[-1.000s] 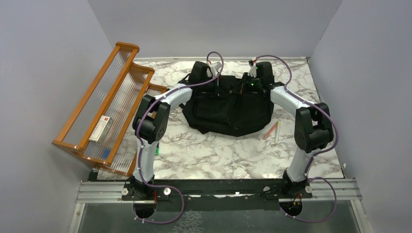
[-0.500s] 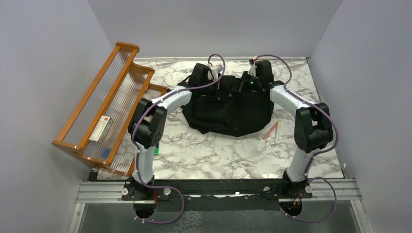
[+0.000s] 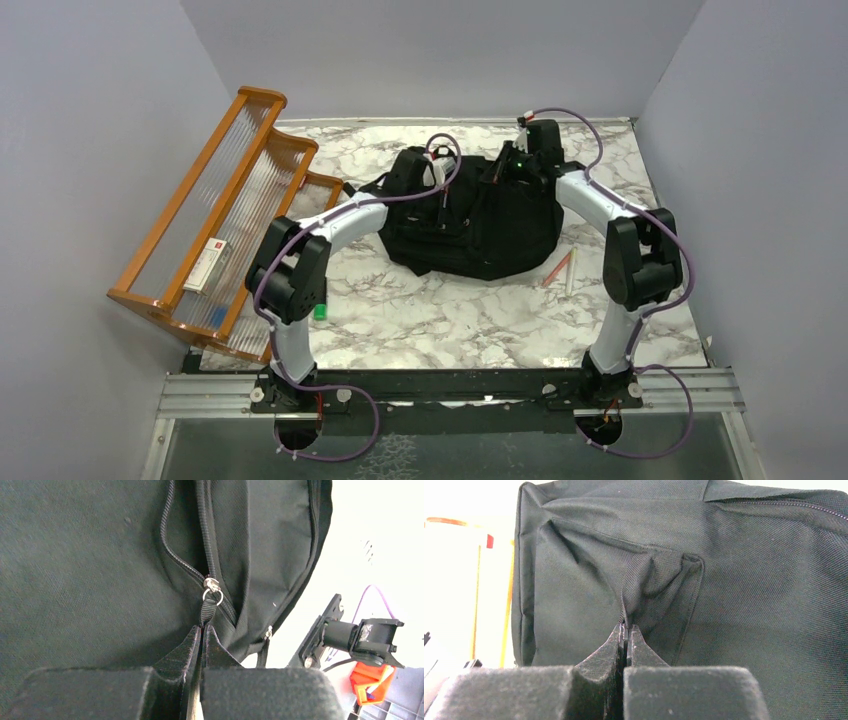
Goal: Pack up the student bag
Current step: Unzip the student bag at the center of the board.
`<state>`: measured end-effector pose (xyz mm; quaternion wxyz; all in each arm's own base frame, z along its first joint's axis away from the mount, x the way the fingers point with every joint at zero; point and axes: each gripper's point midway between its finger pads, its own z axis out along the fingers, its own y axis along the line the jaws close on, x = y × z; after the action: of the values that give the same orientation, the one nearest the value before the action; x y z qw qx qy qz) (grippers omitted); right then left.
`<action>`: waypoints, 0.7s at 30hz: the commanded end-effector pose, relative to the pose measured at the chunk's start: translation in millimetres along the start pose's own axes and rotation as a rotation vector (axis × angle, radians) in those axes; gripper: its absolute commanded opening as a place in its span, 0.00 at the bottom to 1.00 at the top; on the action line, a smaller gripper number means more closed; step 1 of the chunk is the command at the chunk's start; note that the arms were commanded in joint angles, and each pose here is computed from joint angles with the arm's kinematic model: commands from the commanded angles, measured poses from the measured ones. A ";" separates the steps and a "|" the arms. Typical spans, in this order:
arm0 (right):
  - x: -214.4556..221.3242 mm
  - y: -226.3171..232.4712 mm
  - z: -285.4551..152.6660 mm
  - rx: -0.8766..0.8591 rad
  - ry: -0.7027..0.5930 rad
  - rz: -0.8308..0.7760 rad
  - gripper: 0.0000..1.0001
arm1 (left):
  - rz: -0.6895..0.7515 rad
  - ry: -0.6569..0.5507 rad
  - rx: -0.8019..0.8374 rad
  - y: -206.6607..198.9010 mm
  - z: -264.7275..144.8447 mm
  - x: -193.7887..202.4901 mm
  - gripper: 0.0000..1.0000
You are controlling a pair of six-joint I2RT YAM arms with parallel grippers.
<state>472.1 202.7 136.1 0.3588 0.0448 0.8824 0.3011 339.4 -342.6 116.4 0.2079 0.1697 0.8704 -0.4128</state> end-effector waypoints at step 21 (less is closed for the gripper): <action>-71.7 -2.8 10.1 0.020 -0.187 -0.029 0.02 | 0.117 0.151 0.037 -53.7 -35.3 72.3 0.00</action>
<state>492.0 208.1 134.4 0.3517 0.0511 0.8845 0.3024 289.1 -349.5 146.2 0.2259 0.2316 0.8514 -0.4129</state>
